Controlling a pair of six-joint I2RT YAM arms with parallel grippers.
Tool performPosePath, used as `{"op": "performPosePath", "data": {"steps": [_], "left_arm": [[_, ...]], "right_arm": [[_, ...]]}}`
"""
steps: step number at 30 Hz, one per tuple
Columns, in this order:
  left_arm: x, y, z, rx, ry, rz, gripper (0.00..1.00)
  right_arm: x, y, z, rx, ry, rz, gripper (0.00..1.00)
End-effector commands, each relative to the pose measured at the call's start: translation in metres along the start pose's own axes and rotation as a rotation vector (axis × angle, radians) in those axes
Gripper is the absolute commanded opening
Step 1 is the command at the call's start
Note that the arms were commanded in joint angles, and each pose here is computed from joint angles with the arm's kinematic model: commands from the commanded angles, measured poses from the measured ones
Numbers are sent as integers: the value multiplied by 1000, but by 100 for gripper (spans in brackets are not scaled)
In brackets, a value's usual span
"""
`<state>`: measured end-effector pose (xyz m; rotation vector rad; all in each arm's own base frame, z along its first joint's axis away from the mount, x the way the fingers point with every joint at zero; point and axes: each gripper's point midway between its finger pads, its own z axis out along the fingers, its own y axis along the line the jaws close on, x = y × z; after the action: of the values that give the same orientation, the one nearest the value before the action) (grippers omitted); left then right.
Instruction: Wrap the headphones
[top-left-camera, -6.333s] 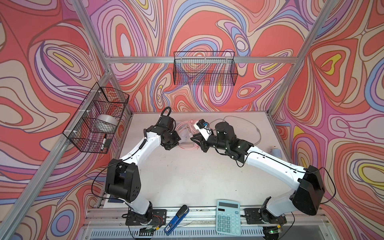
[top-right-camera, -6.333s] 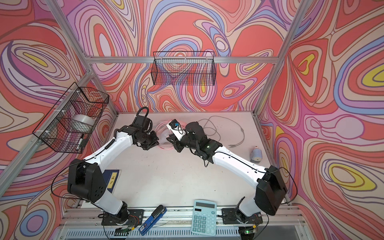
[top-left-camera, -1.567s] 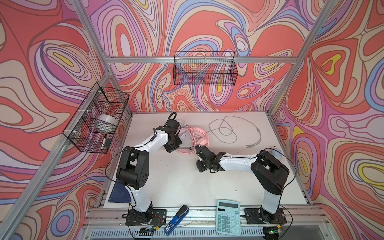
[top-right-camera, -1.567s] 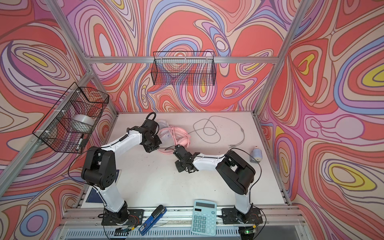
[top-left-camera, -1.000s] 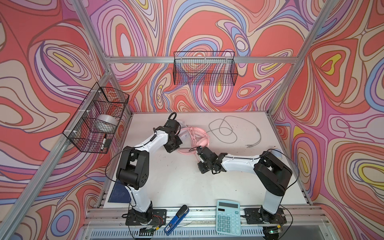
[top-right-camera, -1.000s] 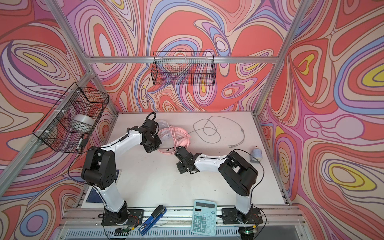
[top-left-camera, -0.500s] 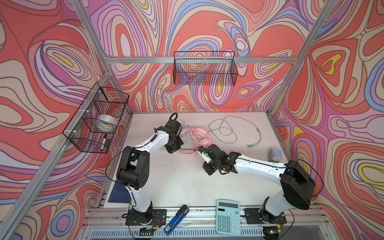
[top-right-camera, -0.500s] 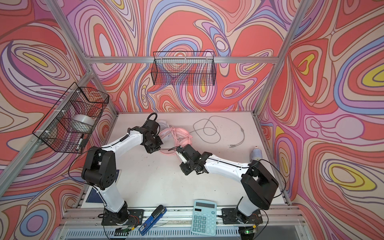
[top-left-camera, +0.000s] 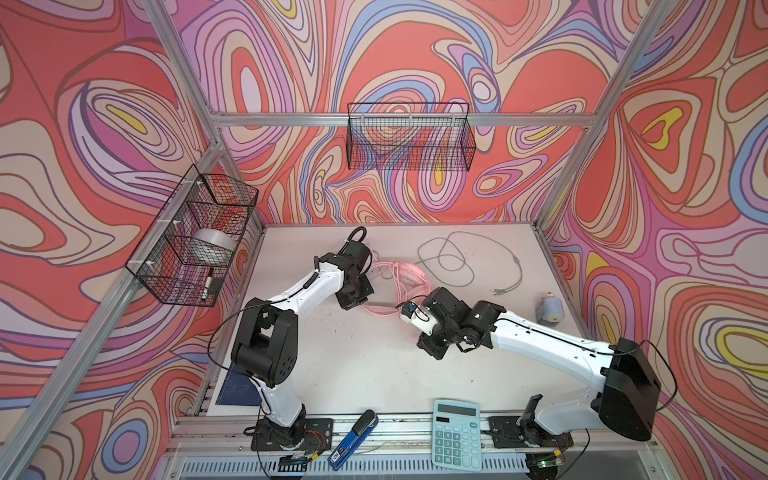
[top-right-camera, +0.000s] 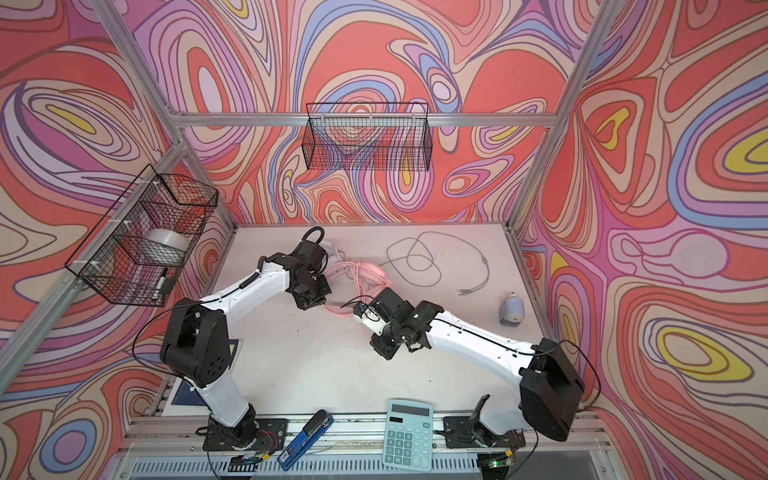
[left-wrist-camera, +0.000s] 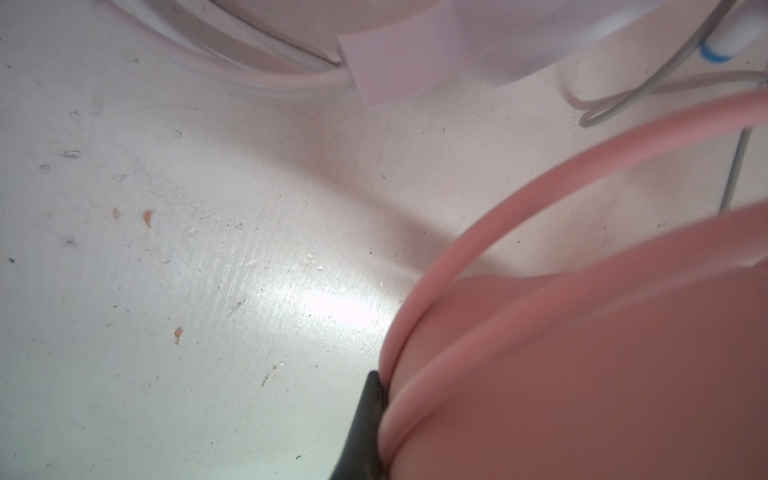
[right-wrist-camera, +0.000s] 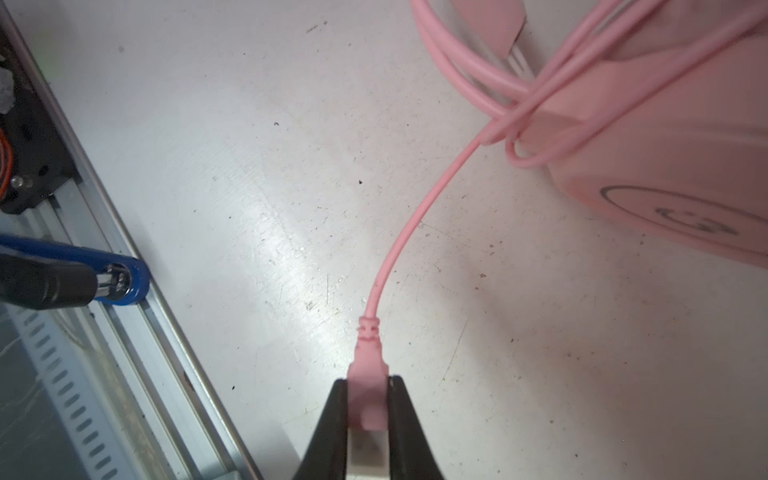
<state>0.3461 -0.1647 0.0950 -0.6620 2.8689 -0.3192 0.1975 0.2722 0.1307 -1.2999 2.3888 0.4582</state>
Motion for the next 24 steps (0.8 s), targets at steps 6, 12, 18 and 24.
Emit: {"op": "performPosePath", "data": {"steps": [6,12,18,24], "left_arm": [[7,-19,-12,24,-18,53,0],[19,-24,-2,-7,8,102,0],[35,-20,12,-43,51,137,0],[50,-9,26,-61,95,140,0]], "right_arm": [[-8,14,-35,-54,6,-173,0],[-12,5,-35,-13,63,-221,0],[-28,5,-31,-26,62,-233,0],[-44,-3,-27,5,71,-206,0]]}}
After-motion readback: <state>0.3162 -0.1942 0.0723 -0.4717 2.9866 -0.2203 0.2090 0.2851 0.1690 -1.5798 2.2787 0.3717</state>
